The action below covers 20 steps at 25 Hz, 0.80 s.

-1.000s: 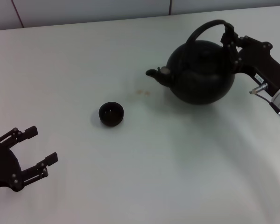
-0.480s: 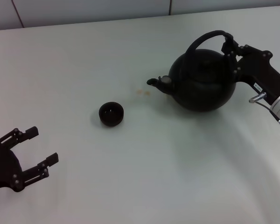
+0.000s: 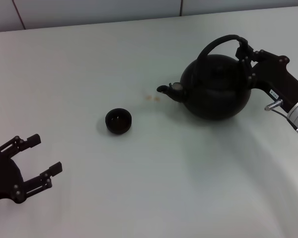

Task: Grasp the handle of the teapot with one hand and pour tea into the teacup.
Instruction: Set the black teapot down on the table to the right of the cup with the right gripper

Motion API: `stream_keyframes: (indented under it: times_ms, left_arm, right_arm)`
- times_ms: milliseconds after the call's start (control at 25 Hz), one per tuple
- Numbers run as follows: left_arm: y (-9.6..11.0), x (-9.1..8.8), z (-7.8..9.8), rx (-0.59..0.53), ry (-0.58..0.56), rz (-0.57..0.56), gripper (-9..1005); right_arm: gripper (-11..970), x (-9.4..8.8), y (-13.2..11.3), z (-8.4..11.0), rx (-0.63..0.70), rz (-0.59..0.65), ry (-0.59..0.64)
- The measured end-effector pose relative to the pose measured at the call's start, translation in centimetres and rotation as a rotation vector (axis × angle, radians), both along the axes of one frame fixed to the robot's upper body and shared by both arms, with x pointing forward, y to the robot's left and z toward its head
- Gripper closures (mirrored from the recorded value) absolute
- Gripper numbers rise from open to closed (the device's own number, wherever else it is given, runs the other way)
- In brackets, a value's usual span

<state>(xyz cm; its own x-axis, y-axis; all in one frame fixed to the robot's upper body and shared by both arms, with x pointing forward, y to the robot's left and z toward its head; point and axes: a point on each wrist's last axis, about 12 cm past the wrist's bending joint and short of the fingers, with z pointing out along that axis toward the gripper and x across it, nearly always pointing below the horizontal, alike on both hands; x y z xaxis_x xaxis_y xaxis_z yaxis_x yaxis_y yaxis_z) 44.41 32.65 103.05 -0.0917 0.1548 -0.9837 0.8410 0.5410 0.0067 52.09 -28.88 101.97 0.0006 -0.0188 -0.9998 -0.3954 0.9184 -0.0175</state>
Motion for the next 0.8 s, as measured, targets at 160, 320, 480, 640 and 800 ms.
stream_keyframes:
  times_ms: [160,320,480,640,800]
  left_arm:
    - [0.0,0.0,0.0,-0.002,0.001,0.001,191]
    - [0.0,0.0,0.0,-0.005,0.002,0.003,191]
    - [0.0,0.0,0.1,-0.007,0.001,0.005,191]
    - [0.0,0.0,0.1,-0.008,0.001,0.006,191]
    - [0.0,0.1,0.1,-0.008,0.0,0.006,191]
  right_arm:
    - [823,0.0,0.1,-0.1,0.0,0.002,0.003]
    - [783,0.1,0.1,-0.3,-0.008,-0.002,0.023]
    - [708,0.0,0.1,-0.2,-0.001,-0.007,0.019]
    - [633,-0.3,0.0,-0.1,0.011,-0.002,-0.001]
    - [502,-0.9,-0.2,-0.2,0.021,-0.003,-0.011]
